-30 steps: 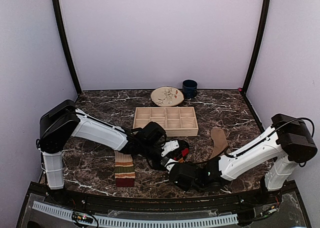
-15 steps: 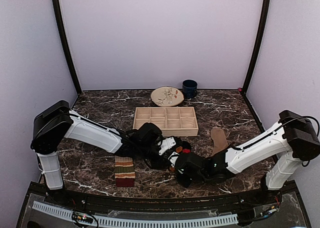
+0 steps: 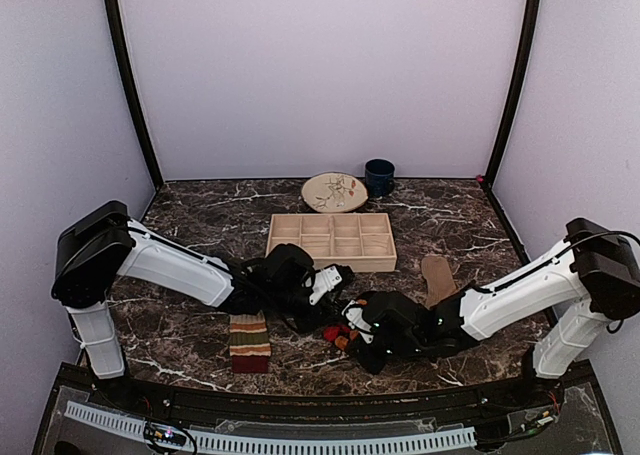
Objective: Roll the socks
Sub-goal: Roll the sock at the center of the board.
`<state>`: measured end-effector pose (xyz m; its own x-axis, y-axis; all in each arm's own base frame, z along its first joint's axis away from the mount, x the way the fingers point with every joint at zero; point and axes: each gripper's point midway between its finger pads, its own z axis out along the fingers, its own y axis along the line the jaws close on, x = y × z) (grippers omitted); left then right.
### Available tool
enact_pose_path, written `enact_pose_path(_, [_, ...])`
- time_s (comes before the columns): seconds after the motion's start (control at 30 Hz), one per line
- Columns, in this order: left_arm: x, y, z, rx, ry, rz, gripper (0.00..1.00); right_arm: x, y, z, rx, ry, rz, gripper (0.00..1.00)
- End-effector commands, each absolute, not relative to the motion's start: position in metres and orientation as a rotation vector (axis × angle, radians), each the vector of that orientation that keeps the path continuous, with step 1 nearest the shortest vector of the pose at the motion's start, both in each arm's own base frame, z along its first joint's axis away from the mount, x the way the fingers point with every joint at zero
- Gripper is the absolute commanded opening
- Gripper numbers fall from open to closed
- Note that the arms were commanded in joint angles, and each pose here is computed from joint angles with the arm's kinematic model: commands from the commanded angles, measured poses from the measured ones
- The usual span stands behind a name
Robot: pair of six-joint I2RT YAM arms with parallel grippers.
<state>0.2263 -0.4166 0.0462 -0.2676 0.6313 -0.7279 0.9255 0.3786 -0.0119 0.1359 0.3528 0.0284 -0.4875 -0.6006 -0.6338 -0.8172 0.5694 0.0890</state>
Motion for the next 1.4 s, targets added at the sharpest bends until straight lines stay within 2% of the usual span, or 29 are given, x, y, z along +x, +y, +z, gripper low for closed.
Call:
enact_pose_path(0.0, [0.233,-0.419,0.082,1.278,1.907,-0.608,0.41,0.127,0.328,0.004,-1.093,2.425,0.55,0.0])
enact_pose_path(0.63, [0.225,-0.407,0.082,1.254,1.889,-0.632,0.4,0.125,0.335,0.026,-0.906,2.506,0.965,0.0])
enact_pose_path(0.97, [0.207,-0.405,0.099,1.285,1.815,-0.727,0.4,0.117,0.349,0.046,-0.785,2.56,1.302,0.0])
enact_pose_path(1.37, [0.178,-0.41,0.084,1.385,1.814,-0.755,0.38,0.117,0.344,0.034,-0.633,2.631,1.453,0.0])
